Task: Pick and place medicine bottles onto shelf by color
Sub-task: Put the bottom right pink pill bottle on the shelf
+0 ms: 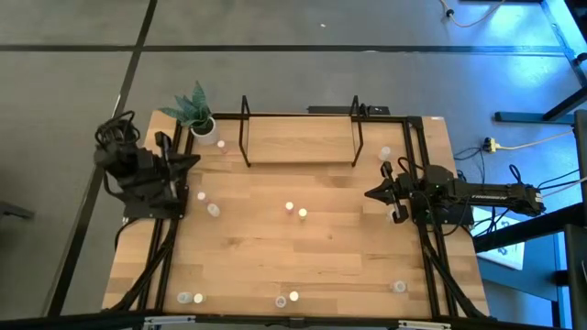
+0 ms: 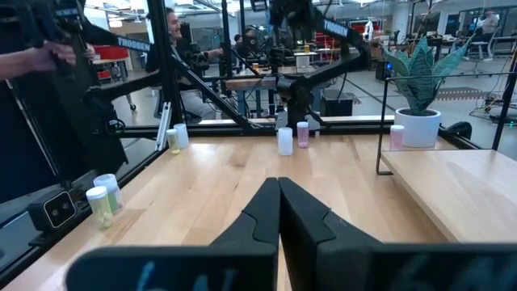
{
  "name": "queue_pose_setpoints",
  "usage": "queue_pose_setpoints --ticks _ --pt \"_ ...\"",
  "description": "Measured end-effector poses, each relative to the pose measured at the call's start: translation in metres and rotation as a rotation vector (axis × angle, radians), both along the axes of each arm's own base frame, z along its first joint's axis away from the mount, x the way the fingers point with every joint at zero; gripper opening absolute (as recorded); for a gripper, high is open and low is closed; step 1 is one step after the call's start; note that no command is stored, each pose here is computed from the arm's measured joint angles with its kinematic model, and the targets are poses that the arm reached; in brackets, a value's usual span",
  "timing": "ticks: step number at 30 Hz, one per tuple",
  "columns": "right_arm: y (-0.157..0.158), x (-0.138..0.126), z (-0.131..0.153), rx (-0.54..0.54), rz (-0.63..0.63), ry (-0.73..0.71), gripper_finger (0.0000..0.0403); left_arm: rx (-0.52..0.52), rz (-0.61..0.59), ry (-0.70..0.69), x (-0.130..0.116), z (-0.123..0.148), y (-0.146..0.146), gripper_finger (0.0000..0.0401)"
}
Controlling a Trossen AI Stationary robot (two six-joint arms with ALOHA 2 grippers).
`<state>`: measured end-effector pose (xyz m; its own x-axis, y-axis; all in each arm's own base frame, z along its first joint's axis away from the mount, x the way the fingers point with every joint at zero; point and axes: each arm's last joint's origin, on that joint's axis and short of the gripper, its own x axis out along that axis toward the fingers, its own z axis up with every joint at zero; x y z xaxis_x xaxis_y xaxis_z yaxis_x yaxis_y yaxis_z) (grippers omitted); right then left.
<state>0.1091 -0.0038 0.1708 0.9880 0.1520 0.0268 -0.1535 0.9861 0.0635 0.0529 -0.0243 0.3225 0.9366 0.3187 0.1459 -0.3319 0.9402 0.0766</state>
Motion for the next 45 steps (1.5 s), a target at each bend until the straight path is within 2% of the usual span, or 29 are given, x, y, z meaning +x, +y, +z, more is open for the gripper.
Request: queue_pose_setpoints --ticks 6,10,16,22,27,31,35,40,45 --pt "0.000 0.000 0.000 0.004 -0.002 0.000 0.0006 0.002 0.150 0.082 0.015 0.038 -0.018 0.0014" --pt "0.000 0.000 0.000 0.003 -0.003 0.000 0.0006 0.016 0.201 0.115 0.029 0.062 -0.035 0.0014" --pt "0.000 0.000 0.000 0.004 -0.013 0.000 0.0006 0.016 0.164 0.106 0.052 0.087 -0.063 0.0014" --pt "0.000 0.000 0.000 0.004 -0.013 0.000 0.0006 -0.003 0.073 0.062 0.094 0.091 -0.082 0.0014" --pt "-0.001 0.000 0.000 0.005 -0.026 -0.001 0.0006 -0.037 0.008 0.052 0.137 0.081 -0.072 0.0014" --pt "-0.001 0.000 0.002 0.035 -0.025 -0.017 0.0006 -0.125 -0.037 0.108 0.155 0.068 -0.049 0.0014" --pt "-0.001 0.000 0.007 0.026 -0.027 -0.061 0.0006 -0.218 -0.112 0.227 0.164 0.054 -0.027 0.0014" --pt "-0.001 -0.002 0.025 -0.056 -0.032 -0.071 0.0006 -0.221 -0.149 0.355 0.164 0.048 -0.014 0.0014" --pt "-0.001 -0.006 0.052 -0.048 -0.063 0.011 0.0006 -0.211 -0.122 0.534 0.167 0.054 -0.007 0.0014"
